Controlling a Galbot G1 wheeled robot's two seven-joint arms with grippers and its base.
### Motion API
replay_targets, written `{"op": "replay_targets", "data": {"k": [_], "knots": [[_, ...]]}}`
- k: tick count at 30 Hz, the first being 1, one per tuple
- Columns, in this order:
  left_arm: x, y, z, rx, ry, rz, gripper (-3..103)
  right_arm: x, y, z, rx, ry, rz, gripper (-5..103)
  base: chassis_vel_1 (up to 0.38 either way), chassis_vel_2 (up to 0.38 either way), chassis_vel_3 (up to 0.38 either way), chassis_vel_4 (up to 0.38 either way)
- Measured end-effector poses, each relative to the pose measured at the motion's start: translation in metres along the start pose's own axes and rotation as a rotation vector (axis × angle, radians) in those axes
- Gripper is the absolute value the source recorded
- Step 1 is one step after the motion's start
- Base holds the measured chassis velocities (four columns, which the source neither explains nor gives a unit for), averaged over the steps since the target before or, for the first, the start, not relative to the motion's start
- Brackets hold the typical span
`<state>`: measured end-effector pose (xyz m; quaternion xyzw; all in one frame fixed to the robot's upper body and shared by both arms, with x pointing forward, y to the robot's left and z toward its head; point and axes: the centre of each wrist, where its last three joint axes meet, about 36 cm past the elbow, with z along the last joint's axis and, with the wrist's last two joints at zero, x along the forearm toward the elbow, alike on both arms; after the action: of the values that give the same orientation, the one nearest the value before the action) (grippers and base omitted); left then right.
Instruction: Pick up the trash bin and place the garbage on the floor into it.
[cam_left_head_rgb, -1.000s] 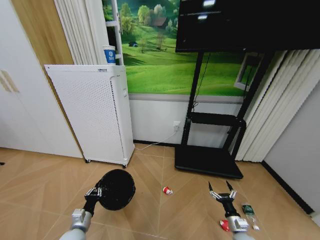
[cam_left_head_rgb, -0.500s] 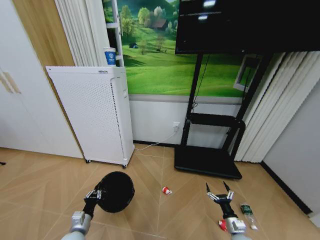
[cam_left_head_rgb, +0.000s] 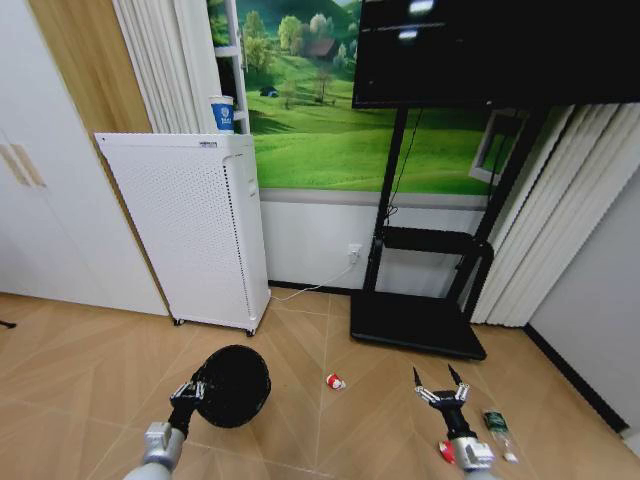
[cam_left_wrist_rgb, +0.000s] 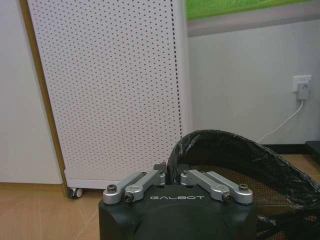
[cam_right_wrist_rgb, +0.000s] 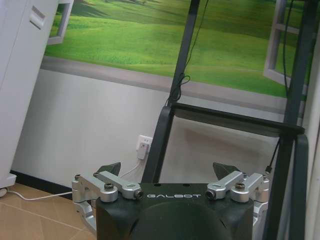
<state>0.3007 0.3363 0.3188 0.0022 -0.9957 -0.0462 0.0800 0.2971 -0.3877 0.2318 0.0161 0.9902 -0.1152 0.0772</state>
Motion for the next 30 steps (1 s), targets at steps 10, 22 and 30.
{"op": "replay_targets", "data": {"k": [10, 22, 30], "knots": [[-0.0027, 0.0021, 0.0040, 0.001, -0.019, -0.001, 7, 0.0009, 0.0002, 0.0004, 0.006, -0.004, 0.001, 100, 0.074, 0.057, 0.063, 0.066], [-0.0028, 0.0020, 0.0071, -0.024, -0.039, 0.002, 7, 0.0023, -0.0041, 0.0004, 0.012, -0.008, 0.009, 100, 0.012, 0.010, 0.007, 0.011], [-0.0001, 0.0008, 0.0090, -0.032, -0.024, -0.009, 7, 0.0075, -0.0054, 0.0012, 0.015, -0.005, 0.012, 100, 0.000, 0.000, 0.000, 0.000]]}}
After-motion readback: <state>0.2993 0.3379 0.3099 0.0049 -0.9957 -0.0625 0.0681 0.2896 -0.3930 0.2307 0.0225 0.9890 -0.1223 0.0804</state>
